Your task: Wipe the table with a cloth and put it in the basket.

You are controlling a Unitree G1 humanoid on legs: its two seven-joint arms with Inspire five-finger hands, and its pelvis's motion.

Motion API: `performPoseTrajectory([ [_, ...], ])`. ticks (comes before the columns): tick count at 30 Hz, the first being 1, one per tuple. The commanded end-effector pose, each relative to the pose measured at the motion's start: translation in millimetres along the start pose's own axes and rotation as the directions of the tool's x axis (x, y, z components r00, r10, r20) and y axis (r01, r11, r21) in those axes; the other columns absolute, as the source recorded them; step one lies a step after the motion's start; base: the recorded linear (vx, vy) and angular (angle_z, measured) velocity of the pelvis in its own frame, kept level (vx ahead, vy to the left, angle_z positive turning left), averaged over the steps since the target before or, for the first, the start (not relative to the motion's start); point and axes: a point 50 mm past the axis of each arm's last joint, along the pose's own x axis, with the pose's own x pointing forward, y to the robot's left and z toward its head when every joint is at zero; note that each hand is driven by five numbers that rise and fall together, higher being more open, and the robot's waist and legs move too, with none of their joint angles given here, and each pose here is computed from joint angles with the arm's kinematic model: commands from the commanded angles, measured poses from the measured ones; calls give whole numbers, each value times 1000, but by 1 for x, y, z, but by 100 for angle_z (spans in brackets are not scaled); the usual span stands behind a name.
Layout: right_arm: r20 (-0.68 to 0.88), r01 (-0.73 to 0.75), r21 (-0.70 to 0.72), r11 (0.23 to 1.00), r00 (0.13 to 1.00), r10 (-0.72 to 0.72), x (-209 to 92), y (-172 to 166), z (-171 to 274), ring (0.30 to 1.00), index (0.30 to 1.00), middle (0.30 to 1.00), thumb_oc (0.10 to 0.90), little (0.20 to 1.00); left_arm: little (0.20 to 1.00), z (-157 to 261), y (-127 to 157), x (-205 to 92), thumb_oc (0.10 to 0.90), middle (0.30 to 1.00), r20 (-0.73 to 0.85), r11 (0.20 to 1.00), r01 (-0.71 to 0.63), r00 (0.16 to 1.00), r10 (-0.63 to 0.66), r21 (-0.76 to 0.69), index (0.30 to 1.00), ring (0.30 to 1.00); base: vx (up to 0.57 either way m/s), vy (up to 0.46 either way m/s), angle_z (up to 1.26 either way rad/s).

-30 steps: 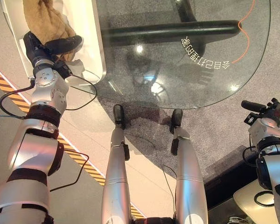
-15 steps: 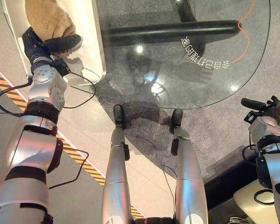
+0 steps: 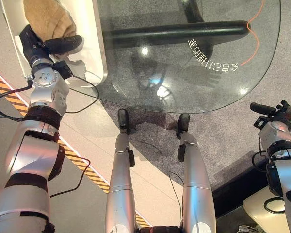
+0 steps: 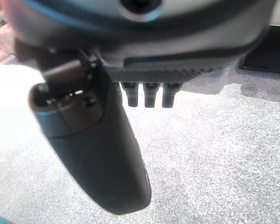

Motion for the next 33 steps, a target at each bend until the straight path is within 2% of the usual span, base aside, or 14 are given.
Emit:
performPoseTrajectory([
  [1, 35, 136, -55, 989, 990, -134, 9, -47, 0, 900, 900, 900, 800, 900, 900, 47, 29, 12, 800, 900, 210, 987, -139, 966, 152, -80, 900, 900, 0, 0, 0],
  [9, -27, 153, -74, 985, 987, -155, 7, -64, -33, 900, 900, 900, 800, 900, 900, 38, 38, 2, 800, 900, 298, 993, -80, 949, 103, -90, 900, 900, -8, -14, 0],
  [24, -77, 174, -114, 978, 980, -184, 7, -84, -50, 900, 900, 900, 800, 900, 900, 32, 50, 2, 800, 900, 264, 996, -71, 961, 83, -53, 900, 900, 0, 0, 0],
  [33, -106, 140, -156, 978, 982, -157, 3, -80, -66, 900, 900, 900, 800, 900, 900, 26, 49, -2, 800, 900, 265, 996, -45, 962, 65, -80, 900, 900, 0, 0, 0],
])
